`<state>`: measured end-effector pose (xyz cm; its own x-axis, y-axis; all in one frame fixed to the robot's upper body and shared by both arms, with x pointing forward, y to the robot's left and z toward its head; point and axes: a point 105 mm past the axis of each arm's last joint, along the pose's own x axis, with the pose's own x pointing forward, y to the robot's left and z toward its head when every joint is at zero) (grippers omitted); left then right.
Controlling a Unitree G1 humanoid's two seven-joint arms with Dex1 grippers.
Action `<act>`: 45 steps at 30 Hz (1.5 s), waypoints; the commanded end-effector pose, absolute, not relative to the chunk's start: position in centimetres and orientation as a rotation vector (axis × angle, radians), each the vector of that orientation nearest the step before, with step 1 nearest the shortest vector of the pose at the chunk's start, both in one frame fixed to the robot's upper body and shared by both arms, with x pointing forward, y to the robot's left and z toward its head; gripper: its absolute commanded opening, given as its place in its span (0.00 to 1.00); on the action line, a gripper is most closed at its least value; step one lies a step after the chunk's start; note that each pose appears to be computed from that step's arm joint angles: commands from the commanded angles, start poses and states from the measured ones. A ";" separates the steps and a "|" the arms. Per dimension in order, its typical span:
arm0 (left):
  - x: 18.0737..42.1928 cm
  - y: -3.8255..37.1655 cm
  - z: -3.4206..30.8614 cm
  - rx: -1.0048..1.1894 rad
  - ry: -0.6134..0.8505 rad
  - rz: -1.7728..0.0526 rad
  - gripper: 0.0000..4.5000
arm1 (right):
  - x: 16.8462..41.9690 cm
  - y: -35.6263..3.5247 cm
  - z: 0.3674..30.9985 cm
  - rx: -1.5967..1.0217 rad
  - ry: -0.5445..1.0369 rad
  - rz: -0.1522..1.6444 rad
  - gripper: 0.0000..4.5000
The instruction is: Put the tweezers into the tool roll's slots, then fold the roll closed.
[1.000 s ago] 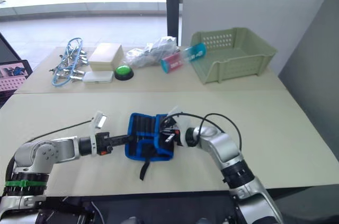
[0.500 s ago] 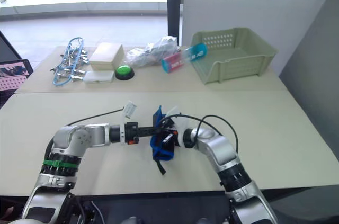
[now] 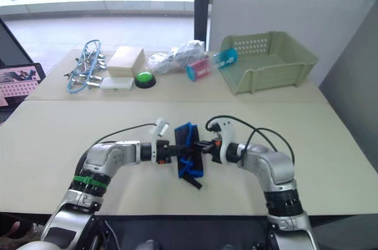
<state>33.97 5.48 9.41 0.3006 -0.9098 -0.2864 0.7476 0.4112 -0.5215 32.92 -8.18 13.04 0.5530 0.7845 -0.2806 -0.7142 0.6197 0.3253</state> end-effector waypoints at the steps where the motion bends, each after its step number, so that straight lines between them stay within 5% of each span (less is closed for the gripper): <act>1: 33.8 5.5 6.2 -0.236 0.698 -1.054 0.01 | 32.8 -8.6 15.8 0.165 0.307 0.920 0.00; 7: 33.3 5.1 5.9 -0.218 0.716 -1.066 0.01 | 33.3 -8.3 16.6 0.112 0.260 0.910 0.00; 19: 32.2 5.3 6.4 -0.229 0.714 -1.133 0.84 | 35.0 -6.2 17.0 0.019 0.249 0.936 0.00; 37: 30.1 8.1 6.6 -0.133 0.688 -1.205 0.84 | 36.8 -6.5 11.9 -0.291 0.433 1.041 0.00; 45: 30.1 8.3 6.5 -0.133 0.688 -1.192 0.84 | 37.4 -5.9 15.7 -0.231 0.231 1.076 0.00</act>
<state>30.85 7.35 9.90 0.1994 -0.9270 -0.3175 0.8667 0.3181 -0.3843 37.21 -6.19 12.68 0.4480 0.7956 -0.4079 -0.8777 0.4782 -0.0313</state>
